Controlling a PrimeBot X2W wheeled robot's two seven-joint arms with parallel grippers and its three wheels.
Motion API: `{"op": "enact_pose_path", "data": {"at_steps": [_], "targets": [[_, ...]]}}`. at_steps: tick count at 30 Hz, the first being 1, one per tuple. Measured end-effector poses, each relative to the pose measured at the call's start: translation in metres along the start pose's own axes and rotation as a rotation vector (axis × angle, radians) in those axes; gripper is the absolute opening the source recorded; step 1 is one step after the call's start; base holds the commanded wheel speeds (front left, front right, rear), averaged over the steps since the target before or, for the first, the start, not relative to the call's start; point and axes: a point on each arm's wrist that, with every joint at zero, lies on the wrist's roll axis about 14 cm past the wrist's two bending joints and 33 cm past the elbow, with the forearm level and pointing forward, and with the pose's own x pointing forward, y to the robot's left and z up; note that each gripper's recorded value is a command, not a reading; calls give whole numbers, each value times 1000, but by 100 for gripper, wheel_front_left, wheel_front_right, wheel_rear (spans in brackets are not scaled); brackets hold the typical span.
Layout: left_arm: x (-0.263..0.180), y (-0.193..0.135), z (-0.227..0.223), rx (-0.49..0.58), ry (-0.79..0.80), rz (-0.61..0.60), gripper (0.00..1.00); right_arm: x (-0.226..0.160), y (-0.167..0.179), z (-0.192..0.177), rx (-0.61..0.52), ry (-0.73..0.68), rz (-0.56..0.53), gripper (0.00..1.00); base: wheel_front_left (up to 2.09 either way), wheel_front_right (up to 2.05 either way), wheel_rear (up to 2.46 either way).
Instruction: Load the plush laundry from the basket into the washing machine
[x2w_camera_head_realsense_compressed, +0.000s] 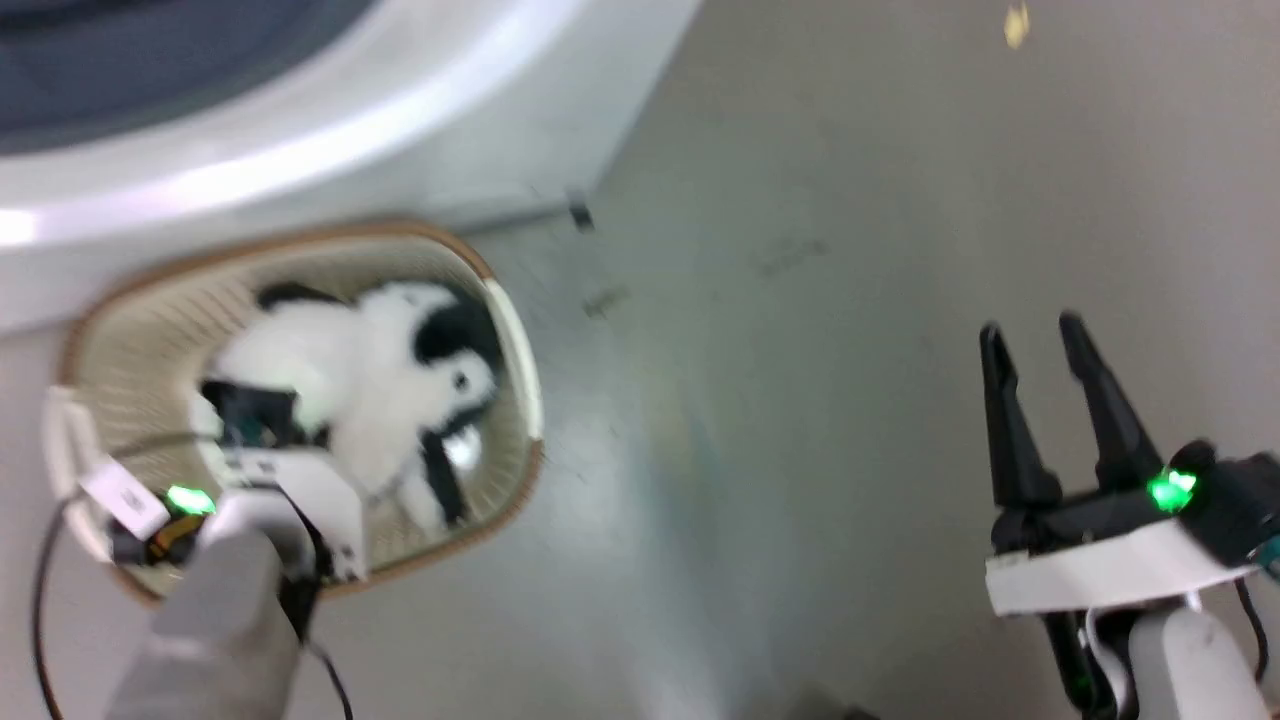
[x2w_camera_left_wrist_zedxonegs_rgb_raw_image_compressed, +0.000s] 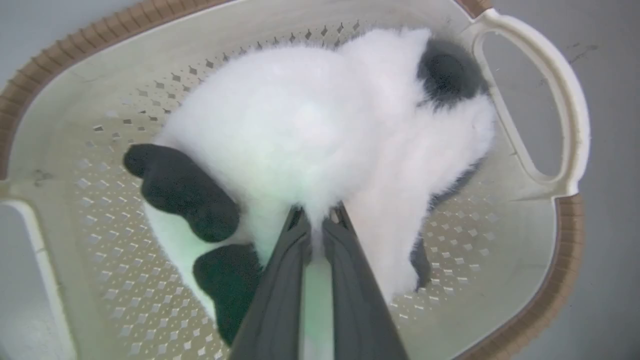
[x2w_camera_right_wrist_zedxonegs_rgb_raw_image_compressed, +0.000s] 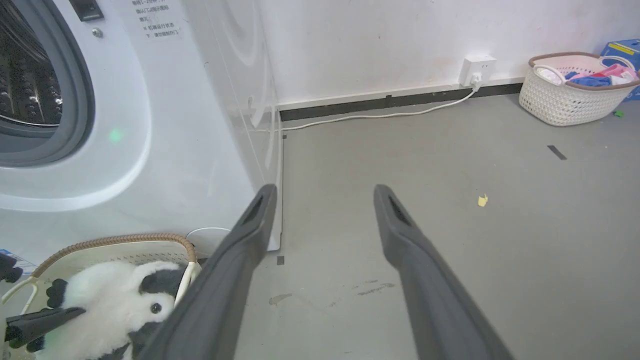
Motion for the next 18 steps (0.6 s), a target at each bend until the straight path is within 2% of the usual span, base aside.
{"op": "enact_pose_path", "data": {"at_steps": [6,10,18], "targets": [[-57,-6,30,-17,-132,20,0,-17,14,26,15,-72,51,100,0,0,0],[-101,-9,80,-29,-347,43,0,-29,20,45,31,-129,76,100,0,0,0],[-199,2,142,-54,-703,138,0,-39,44,71,73,-213,154,100,0,0,0]]}}
